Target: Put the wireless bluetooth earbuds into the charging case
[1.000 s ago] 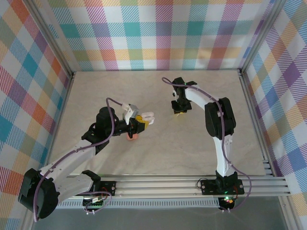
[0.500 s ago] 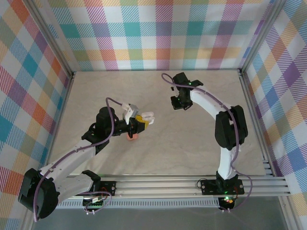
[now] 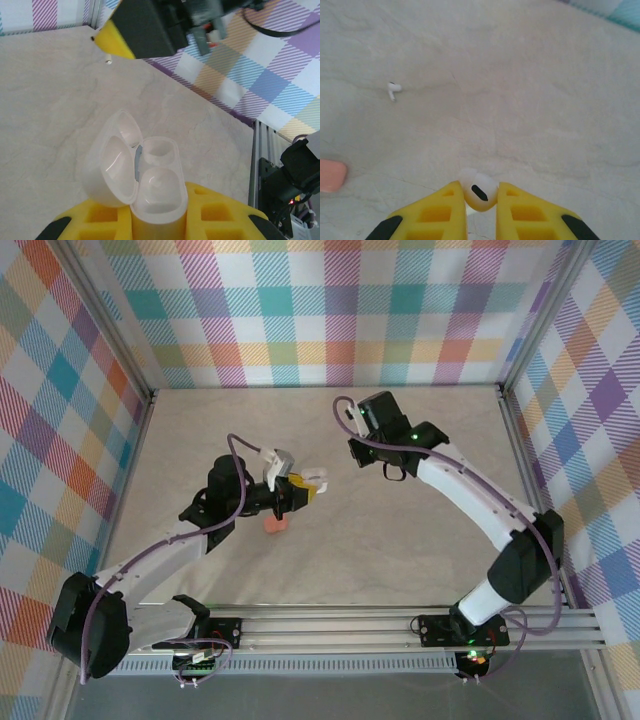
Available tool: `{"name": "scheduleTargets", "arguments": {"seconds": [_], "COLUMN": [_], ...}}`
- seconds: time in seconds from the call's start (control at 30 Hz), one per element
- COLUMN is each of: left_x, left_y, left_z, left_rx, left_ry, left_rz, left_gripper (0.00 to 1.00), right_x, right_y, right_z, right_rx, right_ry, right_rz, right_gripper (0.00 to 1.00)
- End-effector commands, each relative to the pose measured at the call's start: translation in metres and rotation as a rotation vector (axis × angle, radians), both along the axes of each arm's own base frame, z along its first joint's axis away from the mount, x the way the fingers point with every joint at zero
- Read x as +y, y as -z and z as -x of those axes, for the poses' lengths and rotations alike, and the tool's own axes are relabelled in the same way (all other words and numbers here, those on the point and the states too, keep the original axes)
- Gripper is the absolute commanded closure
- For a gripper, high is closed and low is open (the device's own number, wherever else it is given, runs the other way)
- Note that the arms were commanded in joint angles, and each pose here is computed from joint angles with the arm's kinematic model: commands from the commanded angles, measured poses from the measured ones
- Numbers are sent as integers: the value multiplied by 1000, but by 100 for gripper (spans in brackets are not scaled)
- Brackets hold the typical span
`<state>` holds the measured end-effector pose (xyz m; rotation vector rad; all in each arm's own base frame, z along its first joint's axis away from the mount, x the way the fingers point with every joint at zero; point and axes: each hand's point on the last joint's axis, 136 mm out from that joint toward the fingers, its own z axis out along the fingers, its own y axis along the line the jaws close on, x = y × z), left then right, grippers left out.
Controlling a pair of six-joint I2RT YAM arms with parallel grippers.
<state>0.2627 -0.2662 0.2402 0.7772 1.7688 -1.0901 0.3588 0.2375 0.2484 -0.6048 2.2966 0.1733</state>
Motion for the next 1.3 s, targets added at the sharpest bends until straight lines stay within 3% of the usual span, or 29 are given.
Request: {"name": "scheduleTargets", "arguments": {"seconds": [0.0,0.4,1.27], "left_x": [-12,-34,-29], "left_y": [-29,-45,-66], "left_z": [-2,-10,3], "left_rx": [-62,-77,-165], "left_ry": [36,77,53], "left_rz": [55,70,96], "left_gripper": [100,100,100], "right_x": [7,38,52], "right_y": [-32,-91,-73], "right_z": [10,64,87], "right_rx": [-125,-302,-314], "right_ry": [-47,-267,-468], "right_rz": [-19,-169,-102], "right_gripper": [83,85,84]}}
